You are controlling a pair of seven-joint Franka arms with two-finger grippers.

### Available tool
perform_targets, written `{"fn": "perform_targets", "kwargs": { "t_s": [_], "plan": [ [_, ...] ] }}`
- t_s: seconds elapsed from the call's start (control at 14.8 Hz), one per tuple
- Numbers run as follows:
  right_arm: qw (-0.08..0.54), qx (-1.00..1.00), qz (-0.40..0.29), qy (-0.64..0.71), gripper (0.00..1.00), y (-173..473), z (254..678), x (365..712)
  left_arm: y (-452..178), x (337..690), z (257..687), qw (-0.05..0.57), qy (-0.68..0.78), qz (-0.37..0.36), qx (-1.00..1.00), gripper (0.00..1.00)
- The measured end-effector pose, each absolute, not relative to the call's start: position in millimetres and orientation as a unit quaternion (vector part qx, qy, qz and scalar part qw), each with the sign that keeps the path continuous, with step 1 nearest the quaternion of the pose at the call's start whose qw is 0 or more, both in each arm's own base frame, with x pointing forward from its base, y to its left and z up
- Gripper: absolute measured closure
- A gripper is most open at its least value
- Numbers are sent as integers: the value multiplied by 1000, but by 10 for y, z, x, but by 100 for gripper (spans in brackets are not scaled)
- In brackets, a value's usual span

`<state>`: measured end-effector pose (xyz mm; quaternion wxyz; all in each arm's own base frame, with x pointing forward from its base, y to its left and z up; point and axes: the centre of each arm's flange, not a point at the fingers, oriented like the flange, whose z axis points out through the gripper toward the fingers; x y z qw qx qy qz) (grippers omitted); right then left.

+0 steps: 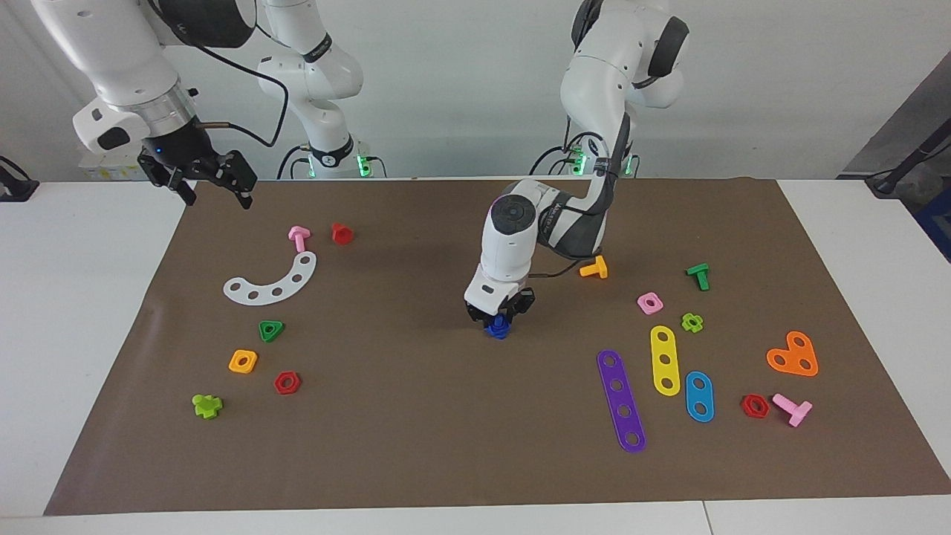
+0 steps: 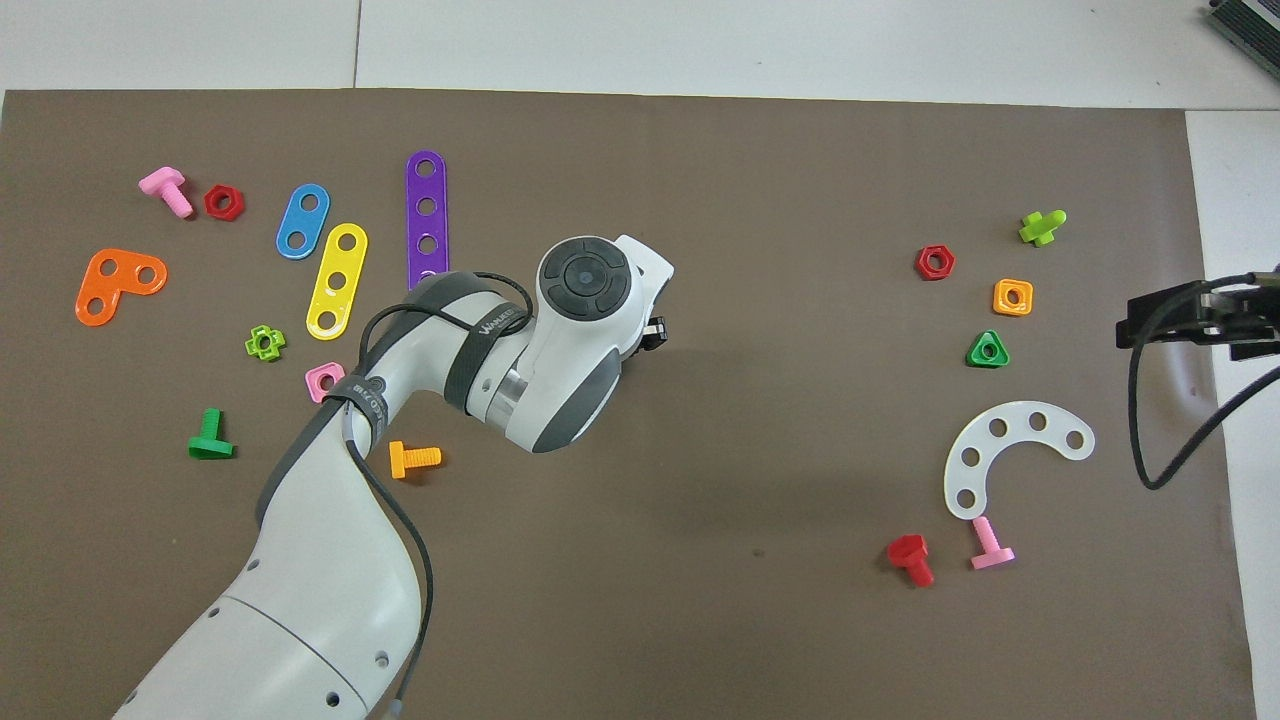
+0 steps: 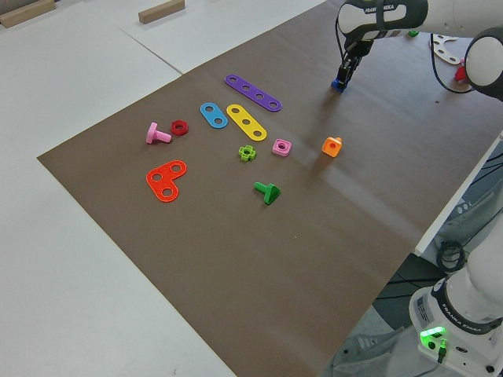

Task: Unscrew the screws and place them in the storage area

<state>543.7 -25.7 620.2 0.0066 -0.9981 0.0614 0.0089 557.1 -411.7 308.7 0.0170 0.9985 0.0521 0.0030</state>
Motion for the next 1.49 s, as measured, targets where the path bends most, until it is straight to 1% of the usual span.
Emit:
{"fn": "perform_targets", "kwargs": {
  "t_s": [0.07,0.14,0.81,1.49],
  "plan": [
    [7,-998,9,61,0,-257,6202,5437,-4116,5571,3087,17,52,3,998,49],
    [7,-998,9,61,0,-257,6202,5437,-4116,5573,3092,17,52,3,998,52],
    [7,-998,9,61,0,-257,6202,5437,-4097,5566,3102,7,53,-8,999,52],
    [7,-998,9,61,0,-256,6202,5437,-4125,5622,3343,-2,56,-19,998,52]
  ]
}}
